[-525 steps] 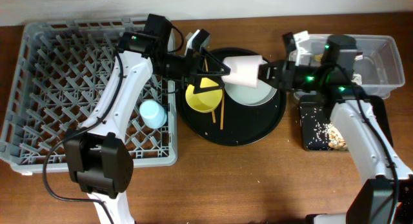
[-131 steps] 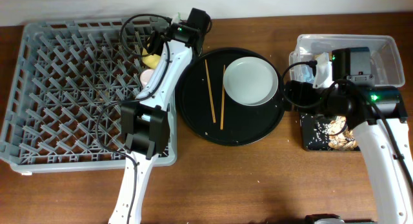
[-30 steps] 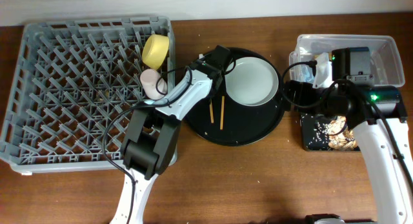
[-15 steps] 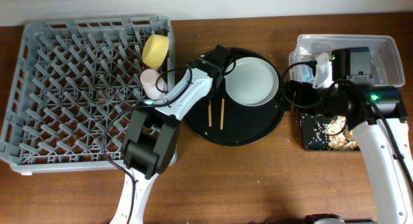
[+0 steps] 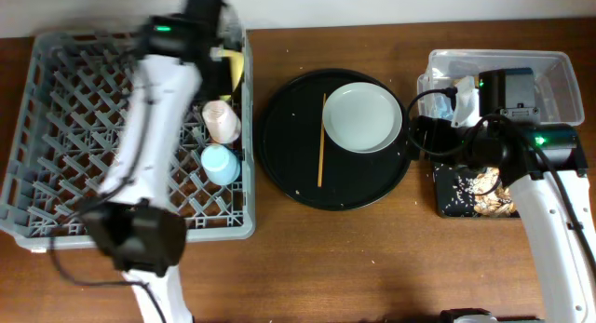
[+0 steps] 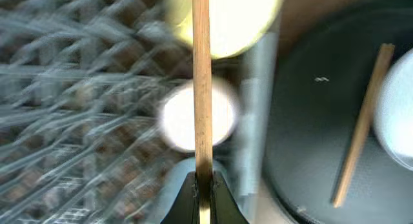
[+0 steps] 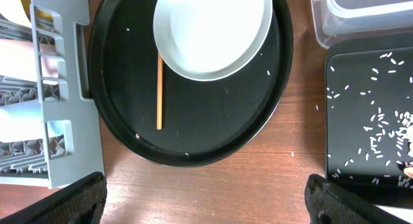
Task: Sort waste into correct bins and load items into the dishwasher rack
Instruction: 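Carry the chopstick to the rack and drop it in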
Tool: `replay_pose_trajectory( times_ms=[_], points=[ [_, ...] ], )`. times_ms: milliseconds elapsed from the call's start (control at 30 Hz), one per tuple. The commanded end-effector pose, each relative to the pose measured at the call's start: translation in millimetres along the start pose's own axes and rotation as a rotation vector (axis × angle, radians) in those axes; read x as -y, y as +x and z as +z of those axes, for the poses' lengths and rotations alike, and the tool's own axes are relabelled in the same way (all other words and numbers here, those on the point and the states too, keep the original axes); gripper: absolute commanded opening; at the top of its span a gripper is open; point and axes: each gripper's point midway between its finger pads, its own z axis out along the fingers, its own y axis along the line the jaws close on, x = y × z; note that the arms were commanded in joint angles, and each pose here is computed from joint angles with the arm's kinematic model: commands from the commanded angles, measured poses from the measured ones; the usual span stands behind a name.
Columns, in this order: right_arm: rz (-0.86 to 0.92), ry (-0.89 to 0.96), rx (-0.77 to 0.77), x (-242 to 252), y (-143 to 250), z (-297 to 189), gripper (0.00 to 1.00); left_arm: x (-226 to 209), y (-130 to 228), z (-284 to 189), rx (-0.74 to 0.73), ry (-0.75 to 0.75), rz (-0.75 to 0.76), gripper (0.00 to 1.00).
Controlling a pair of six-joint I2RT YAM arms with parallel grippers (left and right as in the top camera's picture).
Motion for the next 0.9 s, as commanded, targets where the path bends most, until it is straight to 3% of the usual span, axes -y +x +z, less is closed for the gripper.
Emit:
replay_pose_trajectory(
  times_ms=[0, 167, 500, 567, 633, 733, 867],
  points=[
    [-0.013, 0.006, 0.016, -1, -4, -3, 0.98, -53, 4, -22, -0.011, -0.033, 0.02, 0.0],
    [-0.012, 0.006, 0.016, -1, -4, -3, 0.99, -87, 11, 11, -0.072, -0.046, 0.066, 0.0],
    [-0.012, 0.006, 0.016, -1, -4, -3, 0.98, -81, 28, 93, -0.096, -0.018, 0.095, 0.02],
    [-0.013, 0.006, 0.016, -1, -4, -3, 0.98, -81, 29, 95, -0.099, -0.016, 0.095, 0.17],
    [-0.012, 0.006, 0.016, -1, -4, -3, 0.98, -81, 27, 95, -0.089, -0.016, 0.095, 0.42],
    [-0.012, 0.006, 0.016, -1, -4, -3, 0.99, -73, 15, 84, -0.047, -0.004, 0.101, 0.56],
    [-0.012, 0.006, 0.016, -1, -4, -3, 0.98, -37, -2, 51, 0.051, 0.042, 0.089, 0.6]
  ],
)
